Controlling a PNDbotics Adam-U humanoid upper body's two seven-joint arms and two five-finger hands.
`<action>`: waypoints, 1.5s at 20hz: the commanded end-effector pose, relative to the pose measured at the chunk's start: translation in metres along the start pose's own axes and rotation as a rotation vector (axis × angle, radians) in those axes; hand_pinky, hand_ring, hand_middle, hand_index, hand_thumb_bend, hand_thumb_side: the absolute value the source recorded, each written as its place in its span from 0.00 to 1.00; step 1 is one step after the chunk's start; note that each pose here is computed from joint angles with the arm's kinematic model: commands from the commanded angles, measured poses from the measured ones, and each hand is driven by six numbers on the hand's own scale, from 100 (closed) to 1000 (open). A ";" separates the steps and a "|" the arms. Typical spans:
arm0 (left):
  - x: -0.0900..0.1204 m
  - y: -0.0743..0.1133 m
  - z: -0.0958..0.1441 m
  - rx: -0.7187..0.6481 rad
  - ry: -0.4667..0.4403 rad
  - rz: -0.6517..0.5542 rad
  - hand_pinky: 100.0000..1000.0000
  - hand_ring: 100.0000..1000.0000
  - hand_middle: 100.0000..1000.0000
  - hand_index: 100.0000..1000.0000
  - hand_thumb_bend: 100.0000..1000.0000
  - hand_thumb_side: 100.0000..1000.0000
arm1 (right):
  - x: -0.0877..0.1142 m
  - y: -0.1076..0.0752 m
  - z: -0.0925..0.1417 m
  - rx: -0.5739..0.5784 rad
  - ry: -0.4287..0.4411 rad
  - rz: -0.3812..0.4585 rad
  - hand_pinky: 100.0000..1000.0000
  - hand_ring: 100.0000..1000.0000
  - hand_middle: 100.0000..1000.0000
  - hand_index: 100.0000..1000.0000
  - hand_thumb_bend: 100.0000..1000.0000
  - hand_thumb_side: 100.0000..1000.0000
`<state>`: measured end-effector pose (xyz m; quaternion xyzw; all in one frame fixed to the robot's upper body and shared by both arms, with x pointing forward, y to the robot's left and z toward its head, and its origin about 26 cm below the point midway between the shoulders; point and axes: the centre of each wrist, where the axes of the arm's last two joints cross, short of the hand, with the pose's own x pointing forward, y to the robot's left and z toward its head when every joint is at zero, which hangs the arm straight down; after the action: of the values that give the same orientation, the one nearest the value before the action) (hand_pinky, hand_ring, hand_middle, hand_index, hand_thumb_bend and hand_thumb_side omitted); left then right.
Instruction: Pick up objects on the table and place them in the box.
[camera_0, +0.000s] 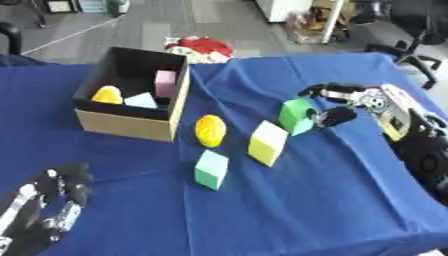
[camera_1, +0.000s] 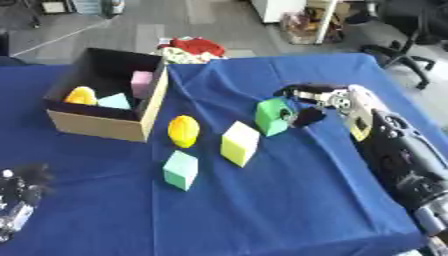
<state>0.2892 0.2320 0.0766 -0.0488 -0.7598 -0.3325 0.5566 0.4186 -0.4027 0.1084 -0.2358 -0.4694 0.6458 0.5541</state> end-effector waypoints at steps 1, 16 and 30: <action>0.004 0.005 0.000 0.004 -0.009 -0.015 0.71 0.58 0.62 0.80 0.04 0.39 | -0.007 -0.010 0.007 0.045 -0.017 -0.003 0.96 0.94 0.95 1.00 0.00 0.54; 0.003 0.005 0.001 0.002 -0.003 -0.014 0.71 0.58 0.62 0.80 0.02 0.40 | 0.001 -0.028 0.016 0.179 -0.172 0.001 0.98 0.96 0.97 1.00 0.19 0.40; 0.003 0.004 0.000 0.001 -0.005 -0.006 0.71 0.58 0.62 0.80 0.01 0.41 | 0.035 -0.025 -0.017 0.014 -0.132 0.296 0.87 0.83 0.70 0.83 0.26 0.00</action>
<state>0.2892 0.2323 0.0746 -0.0505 -0.7567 -0.3303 0.5619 0.4325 -0.3630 0.1227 -0.2362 -0.4579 0.7413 0.4302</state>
